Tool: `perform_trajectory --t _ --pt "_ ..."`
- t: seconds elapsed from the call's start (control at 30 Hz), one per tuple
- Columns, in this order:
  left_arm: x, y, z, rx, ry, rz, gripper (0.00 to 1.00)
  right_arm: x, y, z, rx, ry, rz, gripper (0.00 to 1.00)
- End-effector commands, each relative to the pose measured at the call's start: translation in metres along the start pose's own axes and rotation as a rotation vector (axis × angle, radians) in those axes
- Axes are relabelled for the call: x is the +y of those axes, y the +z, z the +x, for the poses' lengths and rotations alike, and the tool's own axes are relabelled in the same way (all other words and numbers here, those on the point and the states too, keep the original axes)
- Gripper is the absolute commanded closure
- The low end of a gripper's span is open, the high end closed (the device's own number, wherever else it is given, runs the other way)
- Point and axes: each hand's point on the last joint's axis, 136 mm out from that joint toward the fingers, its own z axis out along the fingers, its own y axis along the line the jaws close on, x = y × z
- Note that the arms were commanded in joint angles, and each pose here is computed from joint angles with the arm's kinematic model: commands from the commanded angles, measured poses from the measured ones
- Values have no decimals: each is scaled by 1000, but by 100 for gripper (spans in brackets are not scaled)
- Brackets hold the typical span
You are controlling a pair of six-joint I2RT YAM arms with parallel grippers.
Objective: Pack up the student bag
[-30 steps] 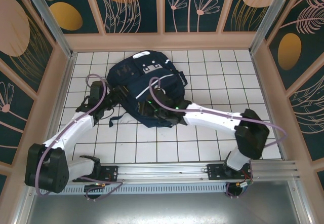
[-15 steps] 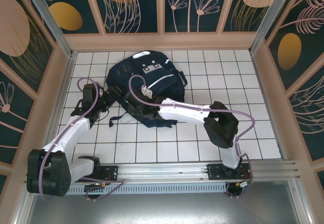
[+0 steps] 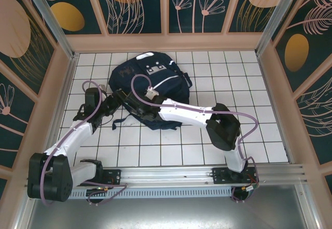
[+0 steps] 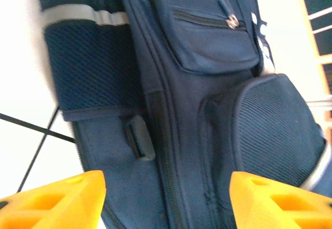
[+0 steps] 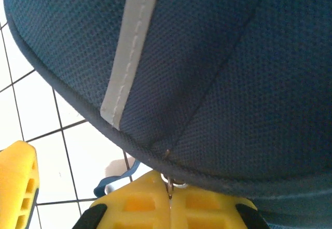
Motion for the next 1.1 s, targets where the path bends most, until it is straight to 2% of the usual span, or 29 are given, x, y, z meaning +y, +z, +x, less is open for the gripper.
perform_trajectory --t 0.0,0.13,0.23,0.53,0.7,0.8,0.83,0.9,1.07 --pt "-31 -5 5 36 9 178 38 -4 -7 -13 -60 -77 28 100" --pt "-49 -5 15 84 -23 304 38 8 -21 -9 -11 -205 -88 100" --pt "-59 0 20 106 -29 341 38 10 -28 -5 37 -265 -148 100" --pt "-62 32 29 149 -44 301 51 -2 -38 0 88 -364 -145 100" --pt "-62 43 29 171 -53 296 67 -18 -41 2 111 -411 -111 100" --pt "-54 48 25 151 -55 251 85 -39 -41 -3 97 -431 -35 100" --pt "-51 50 24 145 -55 234 88 -48 -42 -9 71 -430 3 100" --pt "-46 53 22 134 -48 203 100 -73 -48 -22 8 -433 99 100" --pt "-40 59 19 126 -28 167 100 -122 -62 -51 -63 -422 199 100"
